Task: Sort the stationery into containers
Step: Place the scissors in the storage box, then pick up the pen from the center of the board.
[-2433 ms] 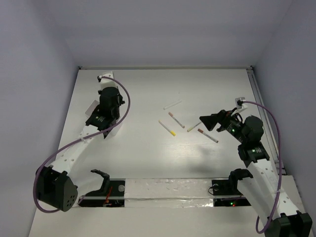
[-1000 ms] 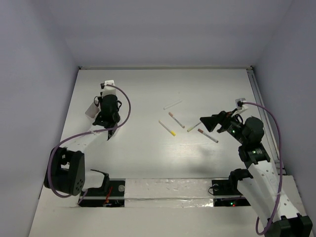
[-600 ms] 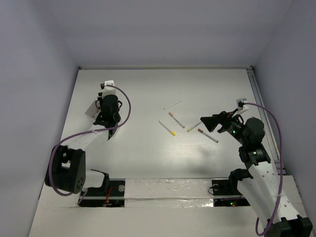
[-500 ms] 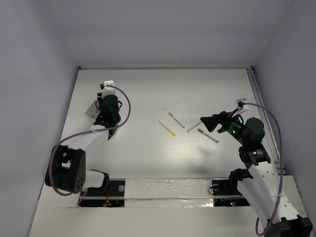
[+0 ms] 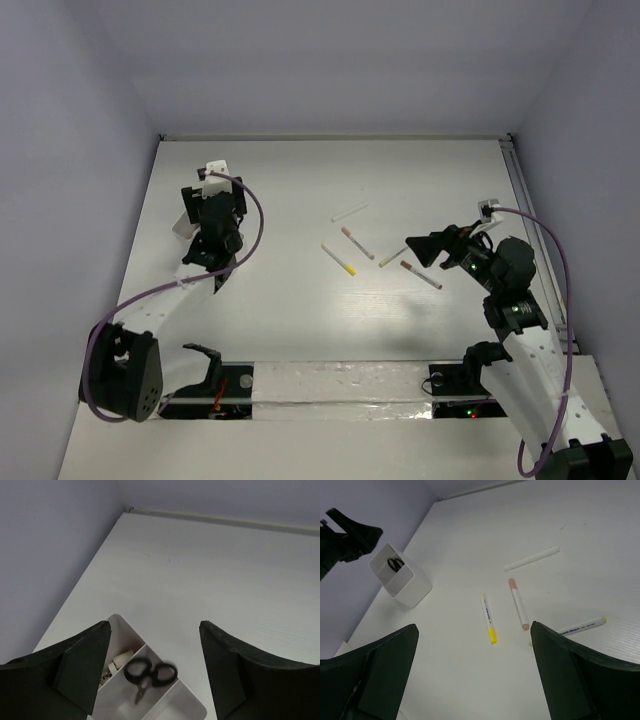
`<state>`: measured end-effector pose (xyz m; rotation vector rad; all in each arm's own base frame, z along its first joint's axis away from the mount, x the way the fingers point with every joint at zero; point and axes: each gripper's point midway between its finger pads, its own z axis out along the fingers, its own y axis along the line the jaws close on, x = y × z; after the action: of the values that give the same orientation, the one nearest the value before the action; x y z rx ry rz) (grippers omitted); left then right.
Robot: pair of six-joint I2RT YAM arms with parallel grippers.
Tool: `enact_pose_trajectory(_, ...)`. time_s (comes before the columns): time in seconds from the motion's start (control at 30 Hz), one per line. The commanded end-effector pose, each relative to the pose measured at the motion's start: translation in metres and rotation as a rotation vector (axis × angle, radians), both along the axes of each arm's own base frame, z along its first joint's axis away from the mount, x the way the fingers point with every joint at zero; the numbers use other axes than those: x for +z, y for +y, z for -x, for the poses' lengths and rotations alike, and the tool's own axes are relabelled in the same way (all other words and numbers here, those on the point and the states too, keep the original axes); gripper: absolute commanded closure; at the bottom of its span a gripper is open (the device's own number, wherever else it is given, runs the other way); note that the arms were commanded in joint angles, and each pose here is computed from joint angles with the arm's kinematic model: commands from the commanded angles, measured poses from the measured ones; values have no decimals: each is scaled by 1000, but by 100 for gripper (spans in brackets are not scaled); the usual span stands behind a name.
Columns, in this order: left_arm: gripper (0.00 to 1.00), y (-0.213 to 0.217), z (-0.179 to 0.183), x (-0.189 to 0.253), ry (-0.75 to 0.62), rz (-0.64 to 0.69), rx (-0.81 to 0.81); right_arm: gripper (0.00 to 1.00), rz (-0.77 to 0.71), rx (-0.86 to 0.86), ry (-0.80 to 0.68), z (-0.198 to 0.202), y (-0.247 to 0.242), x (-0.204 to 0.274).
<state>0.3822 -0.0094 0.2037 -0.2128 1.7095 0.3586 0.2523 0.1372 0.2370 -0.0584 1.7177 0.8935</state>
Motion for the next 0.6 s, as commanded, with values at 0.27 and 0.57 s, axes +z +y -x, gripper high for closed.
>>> enact_pose_trajectory(0.27,45,-22,6,41,-77,89,-76,0,3,4,-64,-2,1,21)
enact_pose_trajectory(0.57,100,-200,41,38,34,410,-575,0,4,-3,-46,-6,1,17)
